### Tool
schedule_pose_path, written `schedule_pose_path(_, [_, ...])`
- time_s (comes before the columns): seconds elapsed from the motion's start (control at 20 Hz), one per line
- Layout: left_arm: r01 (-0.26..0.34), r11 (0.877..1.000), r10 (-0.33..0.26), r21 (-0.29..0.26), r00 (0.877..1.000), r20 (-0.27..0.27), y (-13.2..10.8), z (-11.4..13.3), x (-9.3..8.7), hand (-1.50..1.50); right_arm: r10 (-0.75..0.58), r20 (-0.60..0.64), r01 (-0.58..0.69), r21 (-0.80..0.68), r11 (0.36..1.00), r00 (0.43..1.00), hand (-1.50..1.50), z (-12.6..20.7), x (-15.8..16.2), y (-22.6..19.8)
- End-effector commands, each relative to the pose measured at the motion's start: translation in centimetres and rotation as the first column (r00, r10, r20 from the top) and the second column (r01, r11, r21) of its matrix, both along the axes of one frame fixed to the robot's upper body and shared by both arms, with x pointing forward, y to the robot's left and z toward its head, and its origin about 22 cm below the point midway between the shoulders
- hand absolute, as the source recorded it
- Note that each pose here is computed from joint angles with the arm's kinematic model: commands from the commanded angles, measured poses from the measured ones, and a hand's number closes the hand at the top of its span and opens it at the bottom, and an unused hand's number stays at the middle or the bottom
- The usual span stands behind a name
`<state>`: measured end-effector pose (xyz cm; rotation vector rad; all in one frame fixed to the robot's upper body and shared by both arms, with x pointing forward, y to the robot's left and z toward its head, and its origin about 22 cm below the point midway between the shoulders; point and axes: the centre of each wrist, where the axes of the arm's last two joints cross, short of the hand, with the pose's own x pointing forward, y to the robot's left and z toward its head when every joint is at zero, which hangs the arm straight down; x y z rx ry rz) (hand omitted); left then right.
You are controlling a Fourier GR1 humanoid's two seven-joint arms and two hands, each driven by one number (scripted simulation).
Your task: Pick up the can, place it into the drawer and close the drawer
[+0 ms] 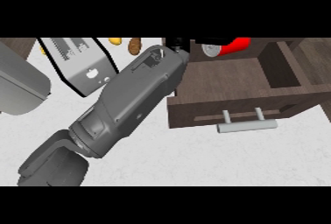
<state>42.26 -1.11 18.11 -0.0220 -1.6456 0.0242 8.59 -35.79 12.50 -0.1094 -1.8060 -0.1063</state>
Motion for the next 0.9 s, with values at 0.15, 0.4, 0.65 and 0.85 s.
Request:
schedule_pose_path(0.15, [-0.060,0.998,0.060,0.030,0.998,0.005,0.3,-1.0,0.4,-1.50,0.013,0.005,-0.013,0.000,1.000,1.000,-1.50,0.8,0.7,0.9])
schedule_pose_path(0.4, [-0.096,0.995,0.097,0.009,0.995,-0.018,0.3,-1.0,0.3,-1.50,0.016,0.005,-0.016,-0.012,1.000,1.000,-1.50,-0.2,0.5,0.9])
schedule_pose_path(0.65, [-0.106,0.994,0.105,0.021,0.994,0.011,-0.1,-1.1,0.1,-1.50,0.018,0.010,-0.018,-0.019,1.000,1.000,-1.50,1.3,0.8,-0.1])
schedule_pose_path(0.85, [-0.106,0.994,0.107,-0.011,0.994,0.022,0.1,-1.6,0.0,-1.50,0.008,0.116,0.016,-0.210,0.978,0.993,-1.50,2.9,0.4,-0.2])
